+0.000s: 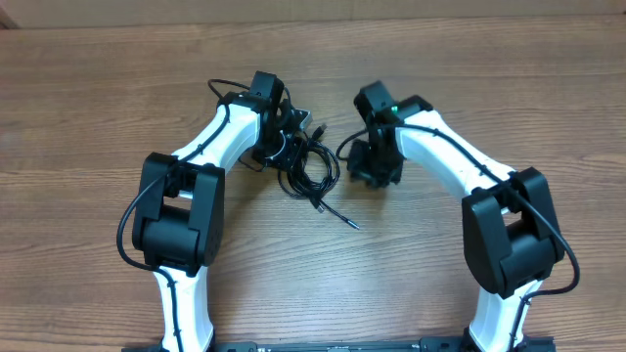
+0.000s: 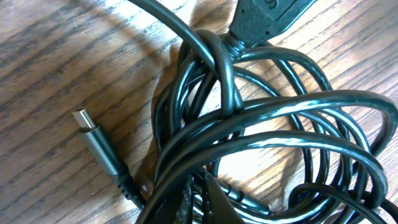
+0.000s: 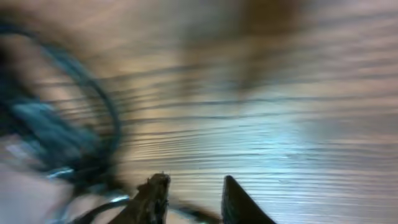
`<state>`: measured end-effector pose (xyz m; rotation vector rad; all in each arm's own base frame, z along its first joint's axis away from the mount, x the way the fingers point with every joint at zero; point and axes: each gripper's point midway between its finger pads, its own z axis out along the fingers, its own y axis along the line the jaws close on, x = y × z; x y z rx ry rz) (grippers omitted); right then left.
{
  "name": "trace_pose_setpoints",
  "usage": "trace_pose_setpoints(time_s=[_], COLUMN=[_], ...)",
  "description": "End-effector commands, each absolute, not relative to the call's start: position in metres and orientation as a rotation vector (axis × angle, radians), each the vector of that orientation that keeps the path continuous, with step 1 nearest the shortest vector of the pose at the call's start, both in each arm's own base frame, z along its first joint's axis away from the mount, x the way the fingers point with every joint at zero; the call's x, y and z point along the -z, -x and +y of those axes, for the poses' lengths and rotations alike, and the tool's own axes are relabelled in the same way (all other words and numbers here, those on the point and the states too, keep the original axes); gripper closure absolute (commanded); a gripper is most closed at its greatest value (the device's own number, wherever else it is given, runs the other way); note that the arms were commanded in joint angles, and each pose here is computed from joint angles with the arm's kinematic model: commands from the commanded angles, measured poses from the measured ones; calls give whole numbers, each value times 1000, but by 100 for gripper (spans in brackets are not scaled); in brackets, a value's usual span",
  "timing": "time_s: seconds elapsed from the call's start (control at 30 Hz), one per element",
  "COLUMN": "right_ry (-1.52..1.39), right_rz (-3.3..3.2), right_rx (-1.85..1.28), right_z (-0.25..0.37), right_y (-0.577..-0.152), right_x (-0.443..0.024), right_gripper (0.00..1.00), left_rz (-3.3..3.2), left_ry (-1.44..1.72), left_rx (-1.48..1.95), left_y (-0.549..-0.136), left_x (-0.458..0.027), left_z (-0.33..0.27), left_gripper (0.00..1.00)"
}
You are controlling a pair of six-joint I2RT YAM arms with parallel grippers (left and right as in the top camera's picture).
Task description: Untangle cables
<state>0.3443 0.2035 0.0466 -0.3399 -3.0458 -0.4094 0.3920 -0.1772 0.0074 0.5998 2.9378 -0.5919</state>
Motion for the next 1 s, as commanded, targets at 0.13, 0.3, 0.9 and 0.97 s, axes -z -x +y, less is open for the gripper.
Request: trace_pose_setpoints(time_s=[0.13,0.3,0.9,0.97], right_ry=[184,243,310,309], right_rz=[-3079,-3158,-3198,-3197], right_rx=[653,513,339,336], right_z=[246,253,257,257], right_y=[-361,-359,-345,-344], right_x=[-73,-68,-61,-61], right_gripper=[50,53,71,74], left_rz=[2986,2985,2988,2988], left_ry=[-564,-564,-565,-565], left_rx=[534,534,533,533], left_y=[-391,-391,-390,-390], left_x=[8,8,8,8], left_z=[-167,-168,-167,-167], left_gripper=[85,84,83,83])
